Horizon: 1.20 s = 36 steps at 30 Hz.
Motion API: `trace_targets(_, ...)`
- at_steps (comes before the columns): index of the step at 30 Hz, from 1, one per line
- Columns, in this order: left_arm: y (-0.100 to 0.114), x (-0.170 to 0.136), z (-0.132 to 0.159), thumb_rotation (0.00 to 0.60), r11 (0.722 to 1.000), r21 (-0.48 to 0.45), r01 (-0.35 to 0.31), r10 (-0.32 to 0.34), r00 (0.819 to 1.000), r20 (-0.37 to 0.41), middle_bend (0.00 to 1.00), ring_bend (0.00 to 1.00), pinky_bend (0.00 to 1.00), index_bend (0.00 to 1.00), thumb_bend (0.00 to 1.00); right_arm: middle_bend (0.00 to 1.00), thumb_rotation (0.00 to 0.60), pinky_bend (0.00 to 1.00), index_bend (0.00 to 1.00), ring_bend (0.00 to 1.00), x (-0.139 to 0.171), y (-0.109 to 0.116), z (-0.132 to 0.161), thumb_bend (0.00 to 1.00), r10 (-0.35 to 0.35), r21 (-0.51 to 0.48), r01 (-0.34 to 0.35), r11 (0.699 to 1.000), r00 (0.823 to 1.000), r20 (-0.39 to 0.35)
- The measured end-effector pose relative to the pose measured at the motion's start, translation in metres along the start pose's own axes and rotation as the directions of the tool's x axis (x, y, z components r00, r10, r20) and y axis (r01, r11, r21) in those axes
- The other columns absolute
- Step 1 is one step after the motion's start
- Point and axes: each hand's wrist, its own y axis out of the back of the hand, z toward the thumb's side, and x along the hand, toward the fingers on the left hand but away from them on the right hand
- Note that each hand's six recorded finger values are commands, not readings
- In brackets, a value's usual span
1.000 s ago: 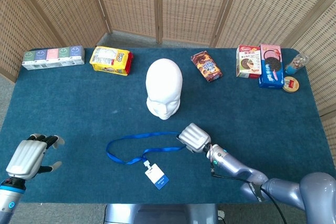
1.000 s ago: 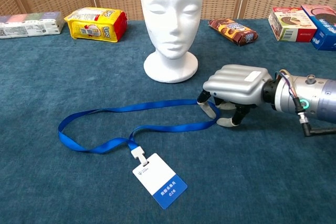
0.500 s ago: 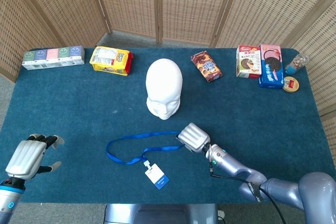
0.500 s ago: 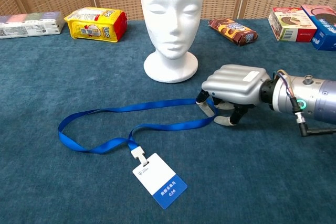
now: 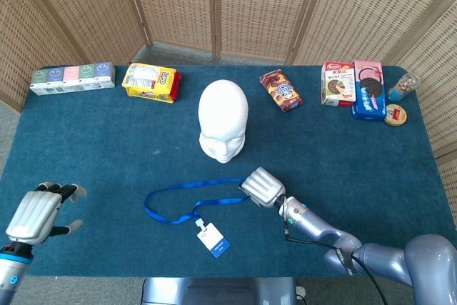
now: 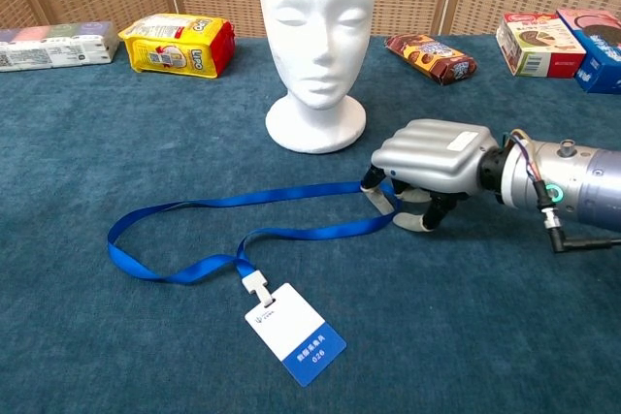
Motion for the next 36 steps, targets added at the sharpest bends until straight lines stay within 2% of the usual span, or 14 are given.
trace_targets(9, 0.002, 0.006, 0.008, 0.6, 0.999, 0.04, -0.011, 0.01, 0.999, 0.049, 0.5, 0.44, 0.31, 0.37, 0.13, 0.96, 0.6, 1.0, 0.57, 1.0, 0.007, 0.004, -0.006, 0.5, -0.011, -0.007, 0.011, 1.0, 1.0, 0.015)
trace_targets(17, -0.002, 0.024, 0.029, 0.6, 0.992, 0.124, -0.014, -0.006, 0.987, 0.162, 0.5, 0.47, 0.31, 0.37, 0.13, 0.97, 0.6, 1.0, 0.57, 1.0, 0.021, 0.007, -0.016, 0.5, -0.019, -0.001, 0.019, 1.0, 0.999, 0.039)
trace_targets(25, -0.013, 0.048, 0.062, 0.6, 0.979, 0.203, -0.022, -0.042, 0.951, 0.306, 0.54, 0.5, 0.33, 0.39, 0.14, 0.97, 0.599, 1.0, 0.57, 1.0, 0.037, 0.008, -0.031, 0.5, -0.022, 0.005, 0.022, 1.0, 0.997, 0.08)
trace_targets(36, -0.033, 0.07, 0.103, 0.6, 0.955, 0.295, -0.042, -0.094, 0.898, 0.429, 0.6, 0.54, 0.41, 0.42, 0.15, 0.97, 0.6, 1.0, 0.58, 1.0, 0.062, 0.01, -0.05, 0.5, -0.021, 0.017, 0.019, 1.0, 0.991, 0.131)
